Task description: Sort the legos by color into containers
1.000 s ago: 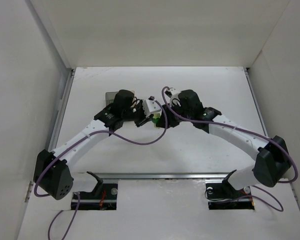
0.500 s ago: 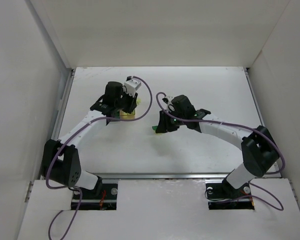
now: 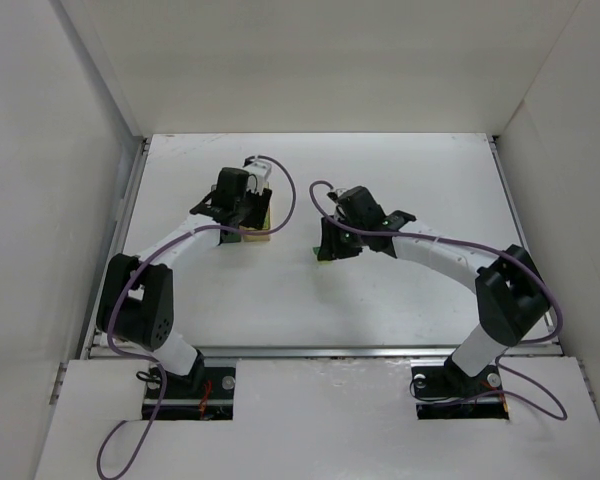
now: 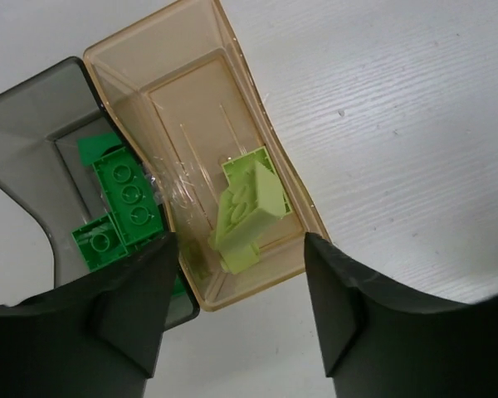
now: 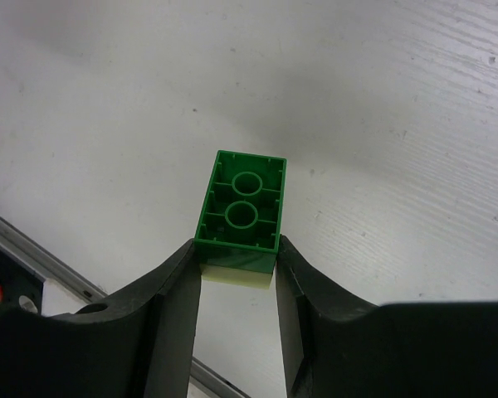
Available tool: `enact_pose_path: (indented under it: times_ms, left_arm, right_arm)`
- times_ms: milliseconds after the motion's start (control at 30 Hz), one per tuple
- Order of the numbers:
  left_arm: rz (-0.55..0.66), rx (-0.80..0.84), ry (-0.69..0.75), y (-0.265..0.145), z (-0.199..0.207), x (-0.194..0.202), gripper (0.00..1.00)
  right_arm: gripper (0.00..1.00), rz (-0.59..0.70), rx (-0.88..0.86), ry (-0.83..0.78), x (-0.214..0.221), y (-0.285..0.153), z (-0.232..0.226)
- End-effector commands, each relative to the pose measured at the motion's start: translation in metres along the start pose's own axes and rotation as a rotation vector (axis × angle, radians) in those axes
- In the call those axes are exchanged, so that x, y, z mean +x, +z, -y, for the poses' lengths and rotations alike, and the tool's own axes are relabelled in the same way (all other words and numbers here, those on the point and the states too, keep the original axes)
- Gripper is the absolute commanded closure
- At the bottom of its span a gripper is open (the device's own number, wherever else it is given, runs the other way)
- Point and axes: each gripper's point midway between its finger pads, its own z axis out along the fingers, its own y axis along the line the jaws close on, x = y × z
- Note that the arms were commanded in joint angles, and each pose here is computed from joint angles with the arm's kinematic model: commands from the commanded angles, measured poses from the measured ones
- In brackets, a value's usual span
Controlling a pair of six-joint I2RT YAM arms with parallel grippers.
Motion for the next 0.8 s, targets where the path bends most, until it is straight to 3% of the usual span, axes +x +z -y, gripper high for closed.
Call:
enact_pose_path:
  times_ms: [0, 100, 233, 367, 467, 567, 600, 767]
  left_arm:
    - [0.079, 0.018, 0.013, -0.014, 0.004, -0.022, 0.39]
    - [0.086, 0.017, 0.019, -0.02, 0.007, -0.025, 0.23]
    - [0.077, 0.017, 0.03, -0.025, 0.007, -0.025, 0.23]
    - [0.077, 0.008, 0.03, -0.029, 0.005, -0.028, 0.23]
    - [0.086, 0.007, 0.029, -0.03, 0.005, -0.032, 0.23]
    - [0.077, 0.015, 0.035, -0.03, 0.008, -0.03, 0.23]
    - [0.086, 0.014, 0.035, -0.031, 0.008, -0.034, 0.23]
    - [0.096, 0.023, 0.044, -0.034, 0.009, -0.037, 0.24]
  right_arm:
    - [1.0, 0.008, 0.037, -0.02, -0.004, 0.0, 0.002]
    - [1.0, -0.044, 0.122, -0.02, 0.001, 0.006, 0.017]
    - [0.94, -0.077, 0.195, -0.038, 0.002, 0.012, 0.03]
    - [0.72, -0.098, 0.231, -0.046, 0.008, 0.02, 0.039]
    - [0.66, -0.12, 0.252, -0.054, 0.014, 0.027, 0.046]
    - [0.51, -0.142, 0.248, -0.051, 0.023, 0.037, 0.05]
    - [0.42, -0.142, 0.248, -0.051, 0.023, 0.037, 0.05]
    - [0.37, -0.159, 0.259, -0.03, 0.034, 0.039, 0.055]
